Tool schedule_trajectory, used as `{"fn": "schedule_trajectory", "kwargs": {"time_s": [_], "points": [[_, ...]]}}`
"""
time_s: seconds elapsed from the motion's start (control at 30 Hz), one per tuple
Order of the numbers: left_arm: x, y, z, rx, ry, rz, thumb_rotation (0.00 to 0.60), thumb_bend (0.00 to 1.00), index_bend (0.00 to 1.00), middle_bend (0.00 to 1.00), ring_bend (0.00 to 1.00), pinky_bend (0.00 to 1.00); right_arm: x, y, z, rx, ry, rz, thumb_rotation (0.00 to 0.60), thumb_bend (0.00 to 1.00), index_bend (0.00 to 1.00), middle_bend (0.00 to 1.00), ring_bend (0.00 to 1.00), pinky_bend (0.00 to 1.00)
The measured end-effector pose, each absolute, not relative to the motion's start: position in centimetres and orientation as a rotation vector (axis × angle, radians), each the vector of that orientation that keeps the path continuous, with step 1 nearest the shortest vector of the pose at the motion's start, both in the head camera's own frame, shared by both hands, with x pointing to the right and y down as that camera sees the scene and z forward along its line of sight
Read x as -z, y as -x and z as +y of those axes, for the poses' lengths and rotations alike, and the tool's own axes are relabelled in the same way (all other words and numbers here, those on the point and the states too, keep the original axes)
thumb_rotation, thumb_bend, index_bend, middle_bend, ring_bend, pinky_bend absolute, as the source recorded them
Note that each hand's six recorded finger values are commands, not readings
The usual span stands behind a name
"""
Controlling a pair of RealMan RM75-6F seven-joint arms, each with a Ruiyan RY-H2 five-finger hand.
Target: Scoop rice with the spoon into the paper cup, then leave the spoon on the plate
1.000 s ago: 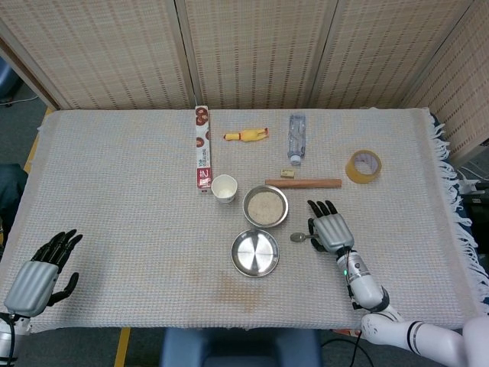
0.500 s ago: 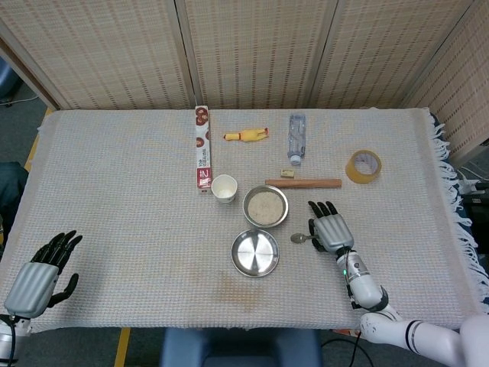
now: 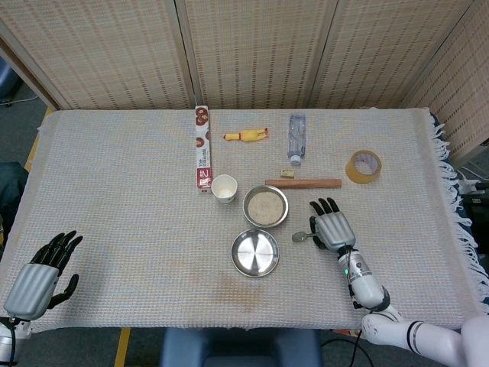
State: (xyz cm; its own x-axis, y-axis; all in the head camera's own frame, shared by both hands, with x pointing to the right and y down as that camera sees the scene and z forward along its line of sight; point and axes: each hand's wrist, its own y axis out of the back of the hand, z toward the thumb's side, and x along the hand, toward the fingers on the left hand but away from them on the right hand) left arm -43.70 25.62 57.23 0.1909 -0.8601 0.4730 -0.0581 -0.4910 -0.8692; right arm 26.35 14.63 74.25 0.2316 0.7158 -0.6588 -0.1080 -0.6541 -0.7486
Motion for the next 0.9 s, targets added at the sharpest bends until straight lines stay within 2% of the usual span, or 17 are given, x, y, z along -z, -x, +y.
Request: {"fn": "schedule_trajectory", "kwargs": {"time_s": [0.17, 0.37, 0.53, 0.9], "points": [[-57.17, 43.63, 25.69, 1.378, 1.733, 0.87, 0.6, 0.48, 0.0, 0.0, 0.0, 0.19, -74.17, -26.57, 14.43, -1.496, 1.784, -0.584, 0.6, 0.32, 0.76, 0.44, 0.0, 0.03], [-57.16, 43.64, 25.79, 1.378, 1.74, 0.867, 0.6, 0.48, 0.0, 0.0, 0.0, 0.19, -74.49, -26.31, 14.41, -1.498, 1.767, -0.583, 0.6, 0.32, 0.84, 0.51, 0.02, 0.03], [-57.24, 43.78, 25.72, 1.39, 1.74, 0.868, 0.6, 0.48, 0.0, 0.0, 0.0, 0.19, -74.72, -26.2, 14.47, -1.502, 1.753, -0.584, 0.6, 0.32, 0.89, 0.55, 0.06, 0.03], [-57.26, 43.77, 25.78, 1.396, 1.744, 0.864, 0.6, 0.48, 0.0, 0.0, 0.0, 0.19, -74.69, -26.45, 14.42, -1.511, 1.746, -0.593, 0.6, 0.32, 0.92, 0.57, 0.07, 0.03]]}}
